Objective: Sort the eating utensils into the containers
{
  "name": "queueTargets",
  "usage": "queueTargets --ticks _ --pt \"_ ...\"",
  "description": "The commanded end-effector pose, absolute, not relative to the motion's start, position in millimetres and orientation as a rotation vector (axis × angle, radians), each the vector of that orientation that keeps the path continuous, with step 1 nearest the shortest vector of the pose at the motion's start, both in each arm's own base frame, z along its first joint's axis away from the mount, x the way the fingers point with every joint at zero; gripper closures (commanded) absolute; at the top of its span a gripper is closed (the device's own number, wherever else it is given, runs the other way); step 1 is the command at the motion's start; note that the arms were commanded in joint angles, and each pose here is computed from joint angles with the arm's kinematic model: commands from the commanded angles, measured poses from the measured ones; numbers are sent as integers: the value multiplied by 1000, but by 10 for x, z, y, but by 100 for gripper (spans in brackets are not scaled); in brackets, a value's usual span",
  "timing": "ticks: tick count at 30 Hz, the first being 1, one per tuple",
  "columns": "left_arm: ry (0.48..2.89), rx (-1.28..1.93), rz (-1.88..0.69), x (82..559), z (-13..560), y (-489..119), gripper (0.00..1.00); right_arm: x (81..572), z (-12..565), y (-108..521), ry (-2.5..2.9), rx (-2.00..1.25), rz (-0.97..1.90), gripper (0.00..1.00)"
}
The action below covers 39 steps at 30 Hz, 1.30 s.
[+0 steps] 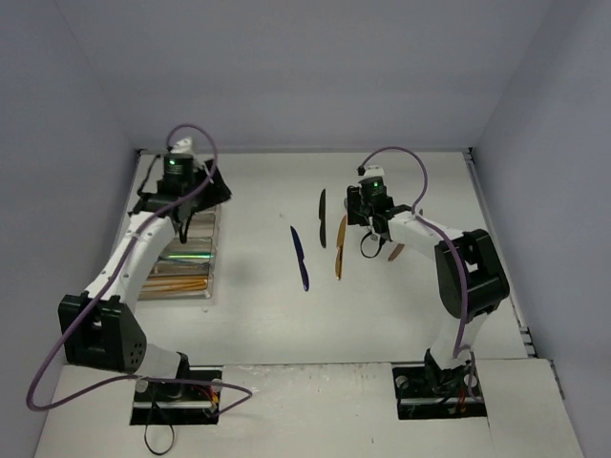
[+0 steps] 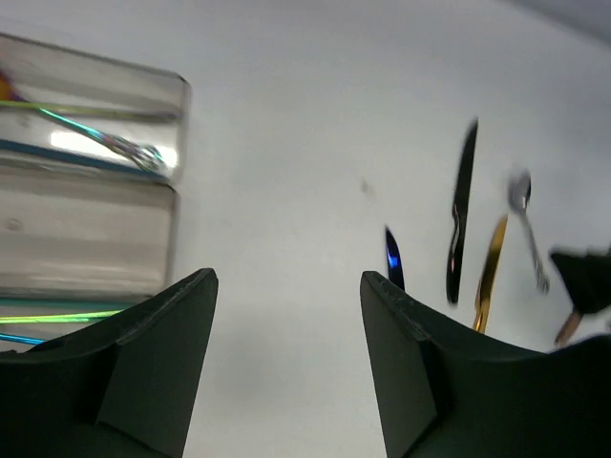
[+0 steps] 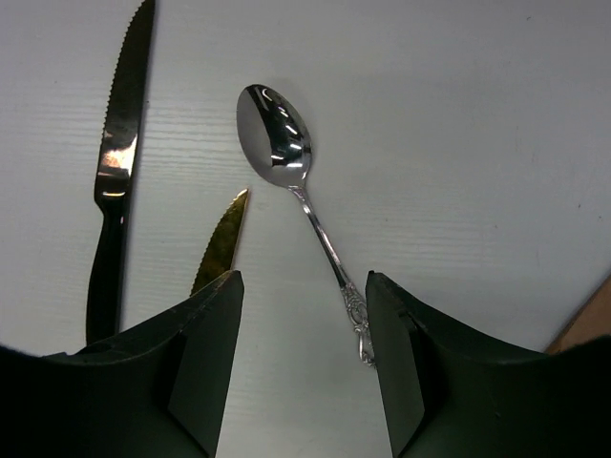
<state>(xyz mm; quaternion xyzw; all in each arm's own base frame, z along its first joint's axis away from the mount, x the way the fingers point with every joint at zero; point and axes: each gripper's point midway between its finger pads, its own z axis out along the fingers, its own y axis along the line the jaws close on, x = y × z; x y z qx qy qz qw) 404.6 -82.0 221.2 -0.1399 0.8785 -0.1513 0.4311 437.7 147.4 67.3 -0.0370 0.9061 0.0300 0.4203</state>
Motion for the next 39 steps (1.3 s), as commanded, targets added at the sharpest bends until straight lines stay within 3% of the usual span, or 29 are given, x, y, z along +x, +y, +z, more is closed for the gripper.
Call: queueTargets --ticks 1,9,18,22,24,27,34,39 --pt "2237 -99 -398 3615 2099 -1240 41 4688 883 1505 2197 -138 81 49" --pt "2203 90 -487 3150 2168 -1604 40 4742 489 1605 2280 -220 126 52" --pt "2152 117 -488 3008 2256 -1545 30 4705 233 1604 2333 -230 119 57" --pt "2156 111 -500 3011 2250 -1563 30 4663 181 1589 2346 -231 116 75" --pt "2158 111 -508 3020 2250 -1581 29 4640 175 1582 2349 -229 116 90" --pt "2163 111 -538 3030 2268 -1632 29 4630 253 1561 2335 -224 109 100" --pt "2139 131 -628 3090 2426 -1847 29 4556 833 1592 2224 -207 148 100" --pt "2119 142 -705 3170 2506 -2101 28 4166 1268 1991 2137 -291 294 100"
